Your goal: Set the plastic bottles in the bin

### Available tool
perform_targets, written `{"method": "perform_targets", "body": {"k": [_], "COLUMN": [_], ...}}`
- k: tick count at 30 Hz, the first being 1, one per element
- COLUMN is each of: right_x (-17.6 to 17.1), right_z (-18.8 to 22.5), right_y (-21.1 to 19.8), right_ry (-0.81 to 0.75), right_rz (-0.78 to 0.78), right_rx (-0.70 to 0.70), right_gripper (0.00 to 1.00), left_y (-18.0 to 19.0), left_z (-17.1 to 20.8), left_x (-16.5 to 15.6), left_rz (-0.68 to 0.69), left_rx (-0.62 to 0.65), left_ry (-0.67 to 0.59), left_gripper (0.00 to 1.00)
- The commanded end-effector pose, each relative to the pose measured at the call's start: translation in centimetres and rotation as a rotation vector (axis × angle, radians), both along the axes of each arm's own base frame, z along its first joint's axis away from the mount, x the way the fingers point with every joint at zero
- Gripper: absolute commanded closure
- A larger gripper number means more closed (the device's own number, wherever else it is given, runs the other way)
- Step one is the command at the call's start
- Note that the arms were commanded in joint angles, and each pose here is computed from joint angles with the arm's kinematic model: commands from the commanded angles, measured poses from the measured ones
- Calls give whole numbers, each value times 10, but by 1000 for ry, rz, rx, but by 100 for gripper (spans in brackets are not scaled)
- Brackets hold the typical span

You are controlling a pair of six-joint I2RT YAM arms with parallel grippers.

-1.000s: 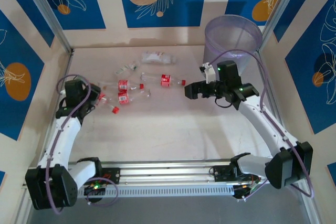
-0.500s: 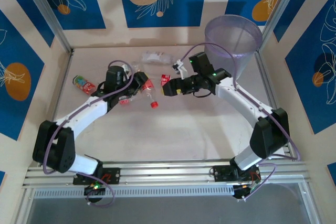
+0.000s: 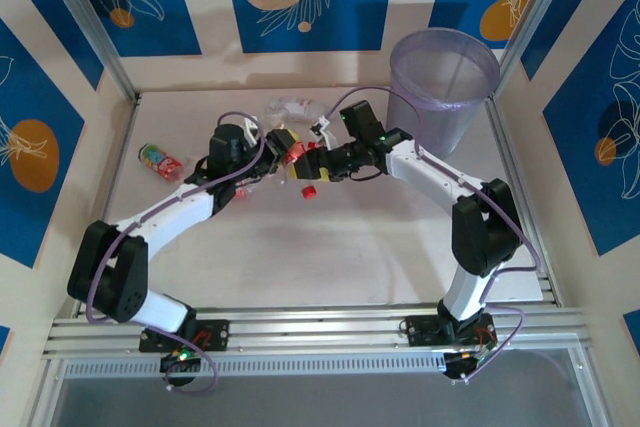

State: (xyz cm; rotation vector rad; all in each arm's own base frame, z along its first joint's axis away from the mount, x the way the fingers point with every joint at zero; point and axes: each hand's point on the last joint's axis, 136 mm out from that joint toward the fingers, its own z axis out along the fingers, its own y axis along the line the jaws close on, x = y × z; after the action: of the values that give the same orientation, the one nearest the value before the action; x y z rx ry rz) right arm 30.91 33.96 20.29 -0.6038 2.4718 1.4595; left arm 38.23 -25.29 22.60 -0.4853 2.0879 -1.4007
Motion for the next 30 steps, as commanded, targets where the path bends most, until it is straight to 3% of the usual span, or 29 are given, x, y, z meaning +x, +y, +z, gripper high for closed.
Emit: {"method": "perform_targets", "body": {"k": [1,4,8,11,15,19,25,30], "right_x": [2,2,3,3,4,8,32,65], "right_z": [14,15,14,14,16,22,41,79], "right_y": [11,13,10,8,5,-6,-50,-100], "right_ry": [6,21,8,-1,-13,-54,-194,-337], "right_rz": [25,27,13,8,6,-16,-132,-265], "right_rx": [61,80,68,57,44,-7,-200,-334], "right_gripper": [23,28,41,45,47,48,51,51], "left_y": [-12,-18,-17,-15,-13,1,58,99], "left_z": [11,11,10,11,15,22,20,13], "left_x": [-2,-2,-2,-3,-5,-9,-23,-39], "left_rz": [-23,-36,-30,-27,-27,-11,105,192], "left_rx": [-56,-73,-69,-58,-52,-4,115,227], "left_ry": [-37,-38,-36,-38,-56,-82,-79,-56], "left_gripper": [70,67,65,57,23,4,0,1]}}
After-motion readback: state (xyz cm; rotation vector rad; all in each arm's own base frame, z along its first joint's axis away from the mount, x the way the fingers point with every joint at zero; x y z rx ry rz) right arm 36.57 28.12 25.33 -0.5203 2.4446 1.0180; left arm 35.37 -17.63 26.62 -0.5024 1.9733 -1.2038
